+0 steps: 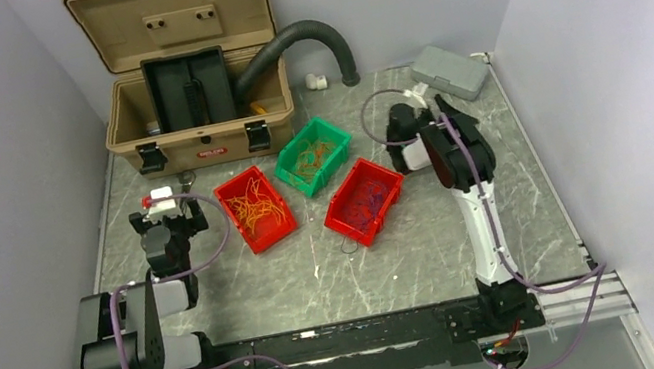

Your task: Untangle the cables

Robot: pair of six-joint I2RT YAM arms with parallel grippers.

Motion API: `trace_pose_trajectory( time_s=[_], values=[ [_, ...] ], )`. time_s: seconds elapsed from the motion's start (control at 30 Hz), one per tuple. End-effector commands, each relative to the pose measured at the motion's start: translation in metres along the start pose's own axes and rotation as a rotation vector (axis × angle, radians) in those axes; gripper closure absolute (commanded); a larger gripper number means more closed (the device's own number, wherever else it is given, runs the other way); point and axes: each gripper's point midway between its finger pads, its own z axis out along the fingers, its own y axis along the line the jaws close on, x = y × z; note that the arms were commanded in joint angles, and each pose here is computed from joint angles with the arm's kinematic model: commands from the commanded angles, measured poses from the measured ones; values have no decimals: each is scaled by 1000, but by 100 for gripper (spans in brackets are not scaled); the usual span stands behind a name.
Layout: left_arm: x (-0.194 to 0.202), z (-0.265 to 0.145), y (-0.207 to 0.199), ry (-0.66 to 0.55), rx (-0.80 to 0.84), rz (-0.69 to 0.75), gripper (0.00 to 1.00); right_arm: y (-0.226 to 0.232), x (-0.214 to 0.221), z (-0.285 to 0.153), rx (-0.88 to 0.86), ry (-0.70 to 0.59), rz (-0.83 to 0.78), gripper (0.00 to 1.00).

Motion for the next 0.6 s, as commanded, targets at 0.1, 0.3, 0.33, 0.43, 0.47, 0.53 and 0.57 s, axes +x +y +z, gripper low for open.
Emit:
trace_pose_trajectory(
  time_s=[0.1,0.3,0.33,0.43,0.47,0.53,0.57],
  values=[
    [-19,3,1,-70,-12,-25,1,-104,43,3,10,207,471,0],
    [-19,3,1,-68,-11,-24,1,-132,31,-2,-13,196,470,0],
    [-19,3,1,-69,-12,-24,1,-136,27,-3,-18,193,466,0],
    [-19,3,1,-69,-13,-23,1,-152,15,-11,-43,175,448,0],
    [-19,3,1,-69,-12,-24,1,-161,11,-13,-50,169,466,0],
    [-19,3,1,-69,-11,-24,1,-178,9,-19,-62,156,546,0],
    [-19,3,1,-68,-13,-23,1,-185,8,-24,-71,144,580,0]
  ],
)
